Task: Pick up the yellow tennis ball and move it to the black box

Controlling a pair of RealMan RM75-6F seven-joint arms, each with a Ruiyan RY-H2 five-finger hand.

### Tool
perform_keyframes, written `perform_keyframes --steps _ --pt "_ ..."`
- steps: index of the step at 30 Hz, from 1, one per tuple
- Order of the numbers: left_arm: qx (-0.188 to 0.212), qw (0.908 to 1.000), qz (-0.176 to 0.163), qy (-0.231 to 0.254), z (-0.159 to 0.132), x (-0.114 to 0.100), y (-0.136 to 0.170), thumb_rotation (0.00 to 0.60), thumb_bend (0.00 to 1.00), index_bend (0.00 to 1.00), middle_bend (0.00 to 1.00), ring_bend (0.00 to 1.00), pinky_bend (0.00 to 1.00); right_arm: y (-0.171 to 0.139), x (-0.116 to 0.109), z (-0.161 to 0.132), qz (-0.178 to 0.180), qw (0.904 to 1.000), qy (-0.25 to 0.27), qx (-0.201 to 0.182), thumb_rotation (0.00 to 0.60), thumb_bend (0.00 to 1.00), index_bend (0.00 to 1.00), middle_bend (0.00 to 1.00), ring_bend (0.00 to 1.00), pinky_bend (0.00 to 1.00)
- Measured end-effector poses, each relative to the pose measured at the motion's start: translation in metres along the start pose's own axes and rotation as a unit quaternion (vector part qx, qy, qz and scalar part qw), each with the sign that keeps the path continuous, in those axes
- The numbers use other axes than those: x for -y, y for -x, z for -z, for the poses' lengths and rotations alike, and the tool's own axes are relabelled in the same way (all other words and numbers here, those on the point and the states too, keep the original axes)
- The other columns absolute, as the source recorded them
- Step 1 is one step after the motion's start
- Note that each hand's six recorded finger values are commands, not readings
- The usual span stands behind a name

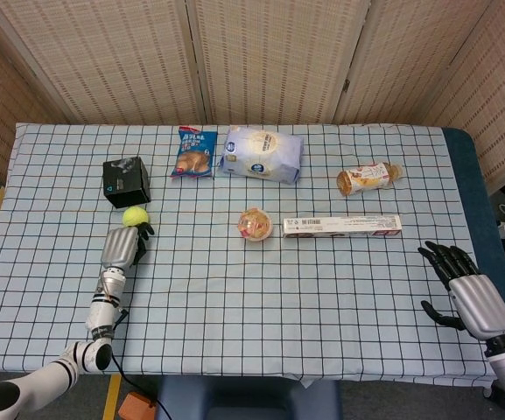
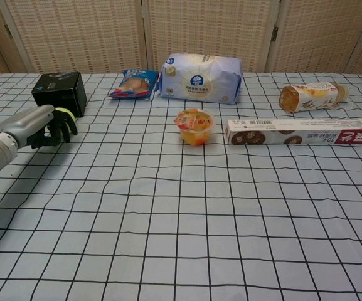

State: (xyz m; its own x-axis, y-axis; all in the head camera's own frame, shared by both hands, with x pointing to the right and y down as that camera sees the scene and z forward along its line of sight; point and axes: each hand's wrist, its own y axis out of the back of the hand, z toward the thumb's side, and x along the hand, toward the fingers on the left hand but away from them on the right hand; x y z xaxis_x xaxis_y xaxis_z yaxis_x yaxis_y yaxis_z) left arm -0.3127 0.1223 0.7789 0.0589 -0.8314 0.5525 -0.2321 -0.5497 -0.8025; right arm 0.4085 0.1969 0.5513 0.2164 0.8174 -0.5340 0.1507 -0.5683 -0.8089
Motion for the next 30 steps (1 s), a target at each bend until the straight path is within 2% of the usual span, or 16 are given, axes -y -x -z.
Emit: perform_keyframes --steps 8,13,18,30 --pt "0.003 0.9999 -0.002 -0.010 0.000 -0.002 -0.004 0.600 1.00 0.39 0.43 0.45 0.72 0.000 0.000 0.001 -0.001 1.0000 0.000 0.001 0.600 0.26 0.04 0.00 0.00 0.00" --pt "0.004 0.9994 0.013 -0.031 -0.001 0.001 -0.008 0.600 1.00 0.35 0.39 0.39 0.66 0.001 0.001 0.000 -0.002 1.0000 0.000 0.001 0.600 0.26 0.04 0.00 0.00 0.00" --pt "0.006 0.9991 0.018 -0.037 -0.002 0.001 -0.010 0.600 1.00 0.34 0.38 0.39 0.65 0.001 0.001 0.001 -0.002 1.0000 -0.001 0.002 0.600 0.26 0.04 0.00 0.00 0.00" --pt "0.017 0.9986 0.006 -0.049 -0.007 -0.005 -0.015 0.600 0.99 0.30 0.37 0.39 0.65 0.002 0.002 0.001 -0.005 1.0000 -0.002 0.004 0.600 0.26 0.04 0.00 0.00 0.00"
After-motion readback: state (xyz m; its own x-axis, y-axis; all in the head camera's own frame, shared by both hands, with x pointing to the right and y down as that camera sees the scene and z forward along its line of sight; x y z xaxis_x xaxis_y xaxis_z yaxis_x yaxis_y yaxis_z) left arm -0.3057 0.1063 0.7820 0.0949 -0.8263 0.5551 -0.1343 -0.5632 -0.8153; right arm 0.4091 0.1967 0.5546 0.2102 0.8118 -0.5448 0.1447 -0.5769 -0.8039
